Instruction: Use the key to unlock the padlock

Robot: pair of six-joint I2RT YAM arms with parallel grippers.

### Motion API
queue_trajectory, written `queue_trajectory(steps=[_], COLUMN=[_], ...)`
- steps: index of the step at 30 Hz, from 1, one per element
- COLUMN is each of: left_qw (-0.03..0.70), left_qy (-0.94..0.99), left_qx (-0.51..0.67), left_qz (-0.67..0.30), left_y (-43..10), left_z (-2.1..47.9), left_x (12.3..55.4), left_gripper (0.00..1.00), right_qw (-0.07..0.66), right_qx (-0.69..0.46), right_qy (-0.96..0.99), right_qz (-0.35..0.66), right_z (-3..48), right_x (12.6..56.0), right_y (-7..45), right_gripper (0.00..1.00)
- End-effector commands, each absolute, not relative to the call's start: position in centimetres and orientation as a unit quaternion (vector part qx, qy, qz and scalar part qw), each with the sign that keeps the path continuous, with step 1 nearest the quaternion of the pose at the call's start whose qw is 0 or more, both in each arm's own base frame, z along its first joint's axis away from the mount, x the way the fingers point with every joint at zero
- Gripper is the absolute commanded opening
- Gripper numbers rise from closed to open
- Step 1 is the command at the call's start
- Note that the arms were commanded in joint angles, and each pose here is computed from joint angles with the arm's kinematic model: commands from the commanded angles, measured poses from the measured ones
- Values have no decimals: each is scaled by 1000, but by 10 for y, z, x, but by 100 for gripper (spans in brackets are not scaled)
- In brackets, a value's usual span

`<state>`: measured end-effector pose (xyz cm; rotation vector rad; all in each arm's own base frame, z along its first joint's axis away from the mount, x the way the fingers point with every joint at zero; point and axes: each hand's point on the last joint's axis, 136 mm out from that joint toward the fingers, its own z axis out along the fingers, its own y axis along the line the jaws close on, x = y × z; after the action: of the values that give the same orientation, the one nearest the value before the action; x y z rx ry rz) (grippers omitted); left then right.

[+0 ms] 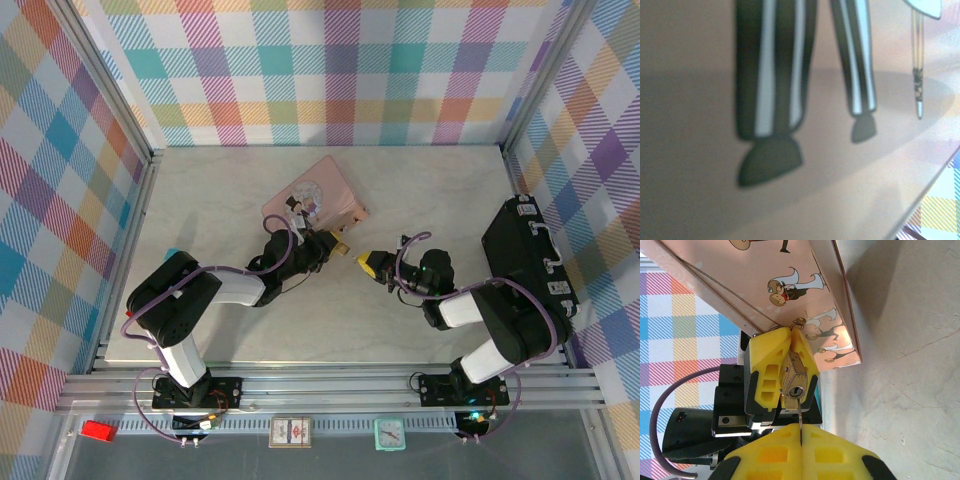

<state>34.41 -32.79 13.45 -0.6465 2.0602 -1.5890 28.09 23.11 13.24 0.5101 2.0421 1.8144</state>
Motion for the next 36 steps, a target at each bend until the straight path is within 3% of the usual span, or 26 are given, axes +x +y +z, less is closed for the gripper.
queue_trajectory(steps=[1,36], left_qw=[167,156], left_qy=[731,743], left_qx=[-252,-245], left_qz=[-612,-603], left_y=[-342,-349], left_z=[139,132], left_x=[329,318], left_gripper=[4,4], right_qw=[195,198], right_qx=[171,171], right_qy=[715,710], right_qz=[649,654], right_z=[139,143], right_x=[284,288], right_y=[233,234], right_gripper=[0,0])
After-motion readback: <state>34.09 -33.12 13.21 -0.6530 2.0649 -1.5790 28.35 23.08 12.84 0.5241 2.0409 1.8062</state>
